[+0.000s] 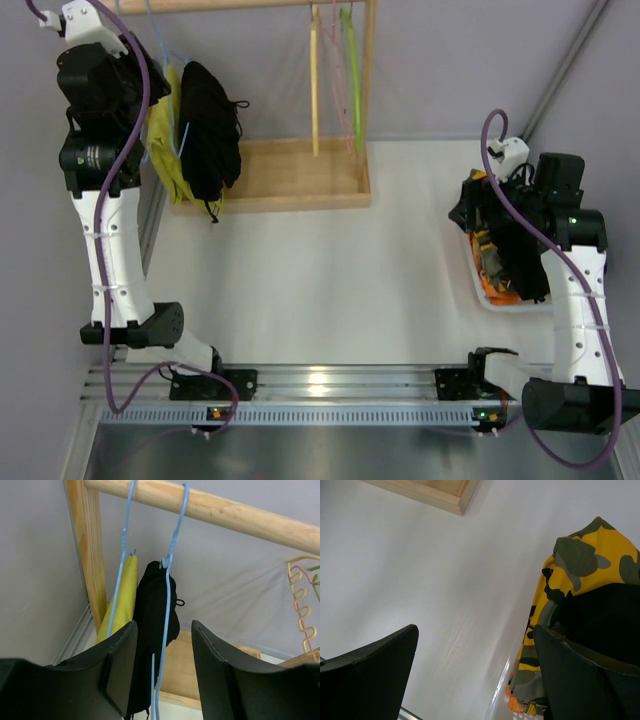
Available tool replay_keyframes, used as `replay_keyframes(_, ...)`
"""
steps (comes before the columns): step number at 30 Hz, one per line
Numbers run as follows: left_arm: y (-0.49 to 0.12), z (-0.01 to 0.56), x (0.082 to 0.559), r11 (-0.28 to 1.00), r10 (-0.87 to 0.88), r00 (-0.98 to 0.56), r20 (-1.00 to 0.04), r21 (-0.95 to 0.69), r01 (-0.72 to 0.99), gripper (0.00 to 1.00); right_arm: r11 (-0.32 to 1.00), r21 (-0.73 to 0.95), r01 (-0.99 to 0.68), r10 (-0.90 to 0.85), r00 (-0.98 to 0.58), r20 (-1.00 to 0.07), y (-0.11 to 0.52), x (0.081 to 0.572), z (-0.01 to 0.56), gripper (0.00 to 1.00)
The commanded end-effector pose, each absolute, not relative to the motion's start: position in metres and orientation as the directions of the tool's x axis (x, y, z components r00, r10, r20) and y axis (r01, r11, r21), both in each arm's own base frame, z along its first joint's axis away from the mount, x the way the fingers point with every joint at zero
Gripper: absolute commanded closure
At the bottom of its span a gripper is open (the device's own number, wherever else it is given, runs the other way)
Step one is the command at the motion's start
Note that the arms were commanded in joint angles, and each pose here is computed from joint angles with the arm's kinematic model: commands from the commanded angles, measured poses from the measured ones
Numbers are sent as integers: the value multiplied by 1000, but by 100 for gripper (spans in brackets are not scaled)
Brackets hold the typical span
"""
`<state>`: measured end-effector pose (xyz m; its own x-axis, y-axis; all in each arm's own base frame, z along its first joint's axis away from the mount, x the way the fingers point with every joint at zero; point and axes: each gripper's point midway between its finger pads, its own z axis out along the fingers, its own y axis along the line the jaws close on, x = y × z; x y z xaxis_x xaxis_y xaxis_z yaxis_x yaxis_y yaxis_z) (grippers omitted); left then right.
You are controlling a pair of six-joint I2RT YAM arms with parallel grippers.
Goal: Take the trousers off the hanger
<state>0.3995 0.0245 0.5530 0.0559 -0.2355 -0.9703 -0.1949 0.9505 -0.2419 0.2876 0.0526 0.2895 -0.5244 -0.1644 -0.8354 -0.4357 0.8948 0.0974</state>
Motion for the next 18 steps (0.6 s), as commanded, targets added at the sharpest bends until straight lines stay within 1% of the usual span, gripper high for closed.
replay_keyframes(1,27,557,404,960,-235,52,-971,-240,-143,47,886,63,-458,-181,-469,-864,56,294,304,0)
replay_keyframes(5,33,547,415,960,-247,25,-969,-248,-133,49,886,61,-459,-182,-467,-866,56,294,305,1)
replay_keyframes(12,21,531,436,959,-284,-41,-958,-283,-27,54,887,63,-457,-180,-469,-865,56,292,303,1)
replay_keyframes(18,24,521,458,957,-289,-59,-956,-287,-32,54,887,64,-457,-180,-472,-863,56,291,300,1)
